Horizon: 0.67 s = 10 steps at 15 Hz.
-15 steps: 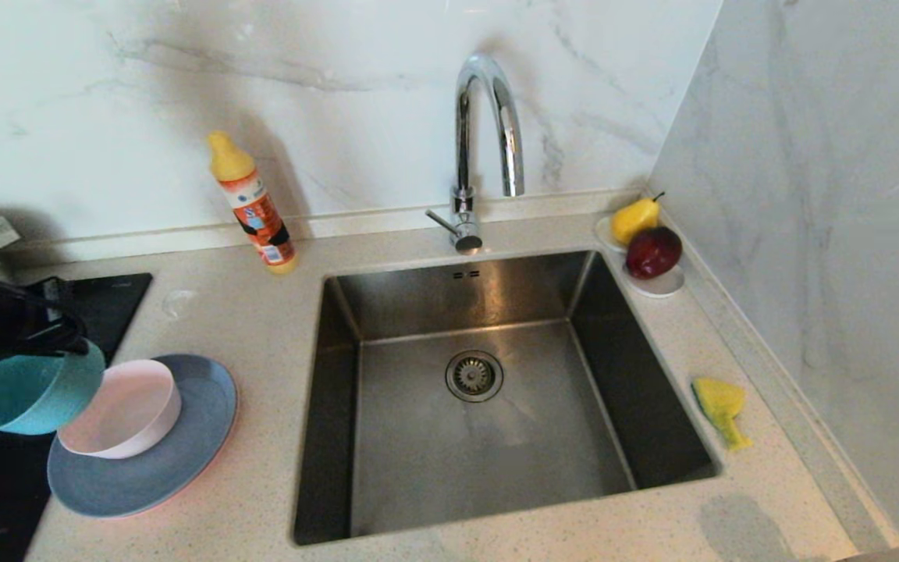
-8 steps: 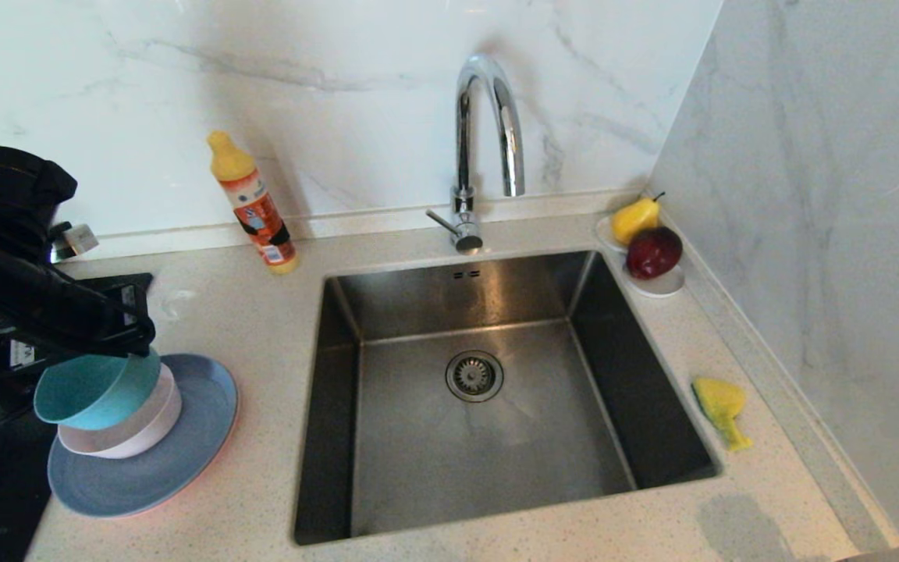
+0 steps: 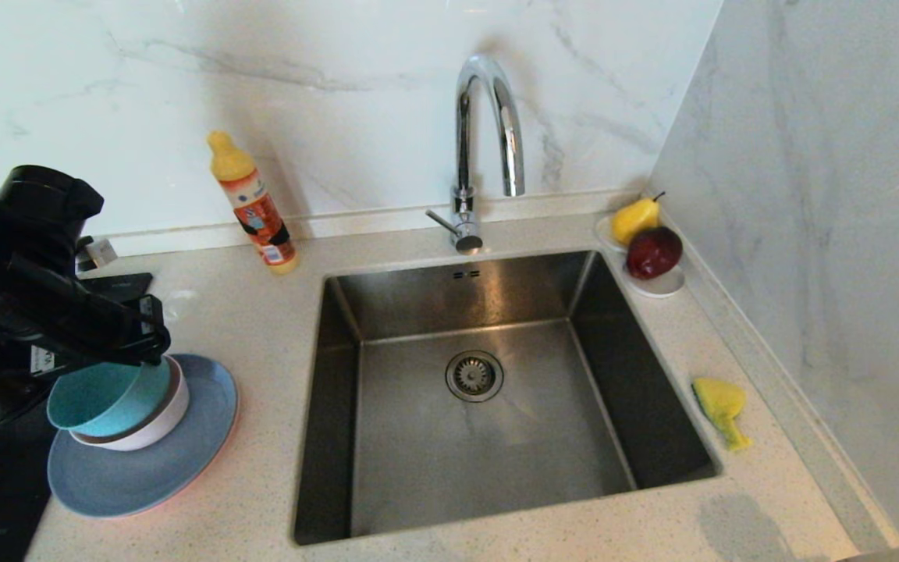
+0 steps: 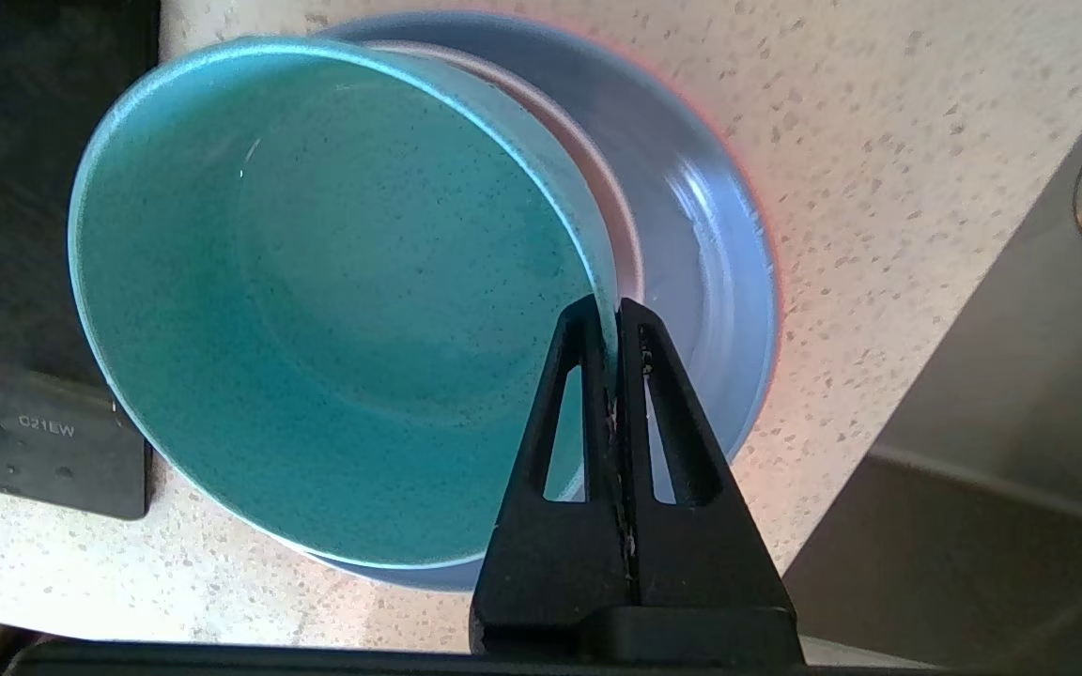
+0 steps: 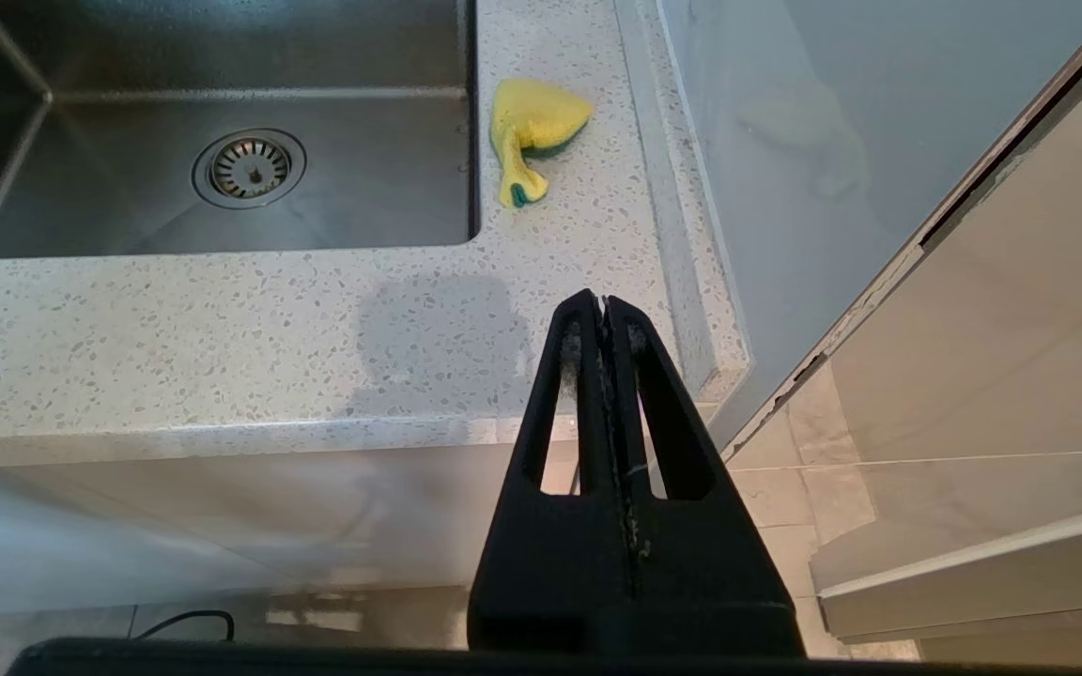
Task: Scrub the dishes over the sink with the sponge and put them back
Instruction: Place the bowl on the bowl
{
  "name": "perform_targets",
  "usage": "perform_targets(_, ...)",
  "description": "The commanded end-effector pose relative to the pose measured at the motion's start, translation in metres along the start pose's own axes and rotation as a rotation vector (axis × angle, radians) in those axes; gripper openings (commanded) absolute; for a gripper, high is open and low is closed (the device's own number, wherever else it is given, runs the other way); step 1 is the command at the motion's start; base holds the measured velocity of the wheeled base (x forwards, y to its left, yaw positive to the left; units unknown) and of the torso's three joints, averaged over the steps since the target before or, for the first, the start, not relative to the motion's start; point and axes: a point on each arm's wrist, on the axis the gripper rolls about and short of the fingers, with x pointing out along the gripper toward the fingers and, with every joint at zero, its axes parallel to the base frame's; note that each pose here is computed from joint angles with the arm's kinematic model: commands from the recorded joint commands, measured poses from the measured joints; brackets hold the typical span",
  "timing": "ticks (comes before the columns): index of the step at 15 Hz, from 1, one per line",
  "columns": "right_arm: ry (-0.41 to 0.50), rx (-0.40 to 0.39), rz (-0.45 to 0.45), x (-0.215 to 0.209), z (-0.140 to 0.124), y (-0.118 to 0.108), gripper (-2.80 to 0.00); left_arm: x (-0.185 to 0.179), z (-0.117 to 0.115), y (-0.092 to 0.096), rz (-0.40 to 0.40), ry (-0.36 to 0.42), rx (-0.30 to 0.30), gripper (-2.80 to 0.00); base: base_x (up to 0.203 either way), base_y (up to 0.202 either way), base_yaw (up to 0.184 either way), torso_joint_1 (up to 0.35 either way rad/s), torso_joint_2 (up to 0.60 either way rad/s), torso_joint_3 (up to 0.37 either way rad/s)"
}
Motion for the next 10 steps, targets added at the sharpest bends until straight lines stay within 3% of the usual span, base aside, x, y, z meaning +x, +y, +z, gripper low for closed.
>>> perform_targets(1,-0.003,-0.001,0.000,0.000,0.000,0.000,-2.80,0.001,-0.002,0.001,0.004,0.012,-0.001,0.00,0.000,0.000,0.000,0.000,0.00,0.000)
perform_targets(6,-0.003,-0.001,0.000,0.000,0.000,0.000,-2.80,-0.014,-0.001,0.001,-0.020,-0.032,-0.003,0.00,0.000,0.000,0.000,0.000,0.00,0.000)
perform_targets(9,-0.003,-0.001,0.000,0.000,0.000,0.000,-2.80,-0.044,0.016,-0.004,-0.070,-0.174,-0.007,0.00,0.000,0.000,0.000,0.000,0.00,0.000)
perform_targets(10,-0.003,-0.001,0.000,0.000,0.000,0.000,-2.80,-0.056,0.022,-0.006,-0.099,-0.219,-0.003,-2.80,0.000,0.000,0.000,0.000,0.00,0.000)
